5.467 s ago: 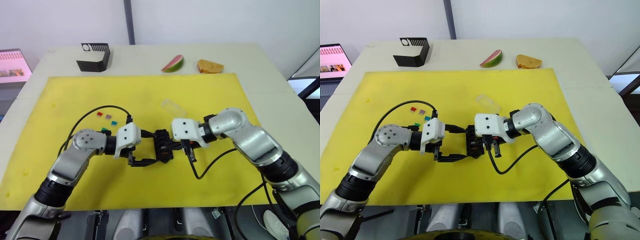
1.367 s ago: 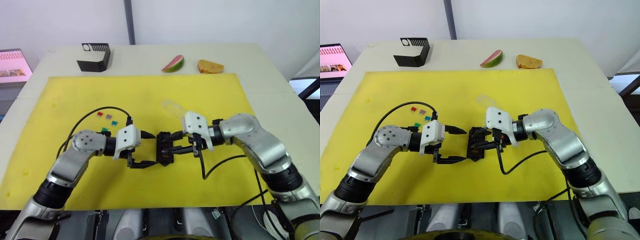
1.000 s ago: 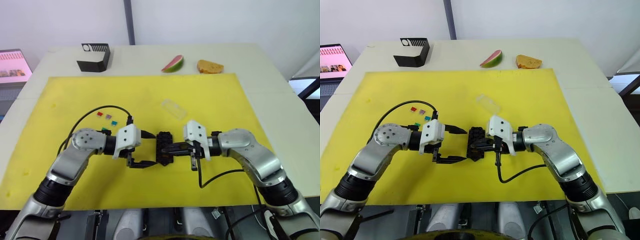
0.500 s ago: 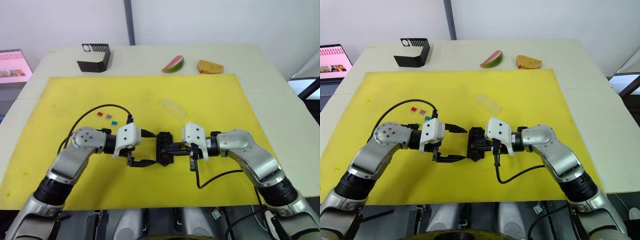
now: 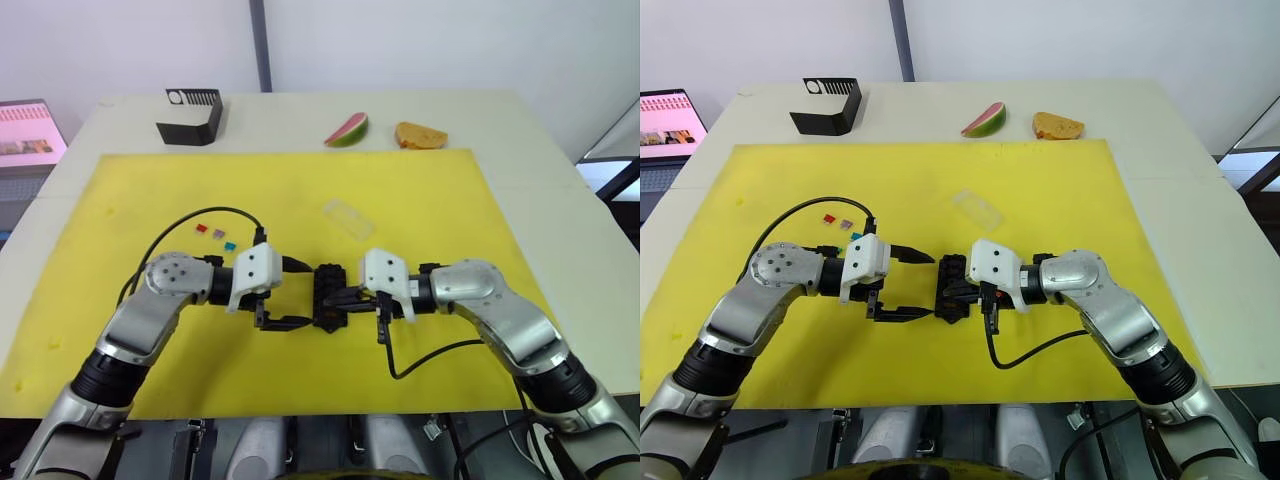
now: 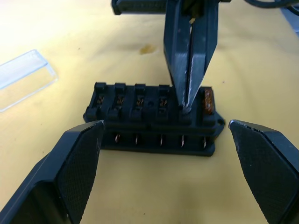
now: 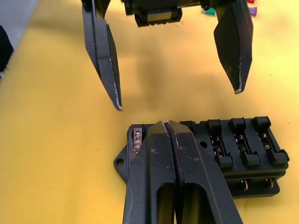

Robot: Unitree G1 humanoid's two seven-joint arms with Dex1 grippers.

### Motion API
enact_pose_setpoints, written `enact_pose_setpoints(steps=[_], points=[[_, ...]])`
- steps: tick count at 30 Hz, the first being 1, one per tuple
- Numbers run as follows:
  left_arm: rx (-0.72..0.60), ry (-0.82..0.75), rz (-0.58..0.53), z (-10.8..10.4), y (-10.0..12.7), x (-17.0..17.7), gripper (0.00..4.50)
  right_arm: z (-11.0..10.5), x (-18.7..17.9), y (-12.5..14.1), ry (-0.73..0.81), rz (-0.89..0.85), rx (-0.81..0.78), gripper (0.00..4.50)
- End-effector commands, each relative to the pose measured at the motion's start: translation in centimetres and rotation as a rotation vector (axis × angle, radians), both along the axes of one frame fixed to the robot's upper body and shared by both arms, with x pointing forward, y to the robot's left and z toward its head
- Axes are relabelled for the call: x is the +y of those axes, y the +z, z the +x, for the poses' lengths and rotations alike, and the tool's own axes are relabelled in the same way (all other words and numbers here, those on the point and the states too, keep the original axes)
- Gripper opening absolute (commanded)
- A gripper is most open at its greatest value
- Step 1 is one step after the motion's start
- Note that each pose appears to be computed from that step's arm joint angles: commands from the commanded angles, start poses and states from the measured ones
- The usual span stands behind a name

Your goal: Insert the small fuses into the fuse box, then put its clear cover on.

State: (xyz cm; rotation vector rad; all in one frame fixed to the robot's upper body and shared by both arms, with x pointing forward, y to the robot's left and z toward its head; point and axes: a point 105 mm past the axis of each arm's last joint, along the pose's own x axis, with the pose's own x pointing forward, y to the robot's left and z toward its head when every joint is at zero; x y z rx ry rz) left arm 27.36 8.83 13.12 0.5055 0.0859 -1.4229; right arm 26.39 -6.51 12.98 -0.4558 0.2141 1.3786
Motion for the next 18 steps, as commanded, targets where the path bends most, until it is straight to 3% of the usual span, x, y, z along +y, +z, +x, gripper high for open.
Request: enact_pose_setpoints(steps=[1, 8, 18], points=[[-0.041, -0.026, -0.005, 0.0, 0.8, -0.3, 4.50, -0.2, 0.1, 2.2, 0.015, 0.067, -0.019, 0.05], [-0.040, -0.036, -0.004, -0.1, 0.8, -0.3, 4.50, 0.2, 0.1, 2.9, -0.002, 0.092, -0.023, 0.05], [-0.034, -0.043, 0.006, -0.3, 0.7, -0.1, 4.50, -0.4, -0.2, -0.7, 0.004, -0.041, -0.019, 0.05]])
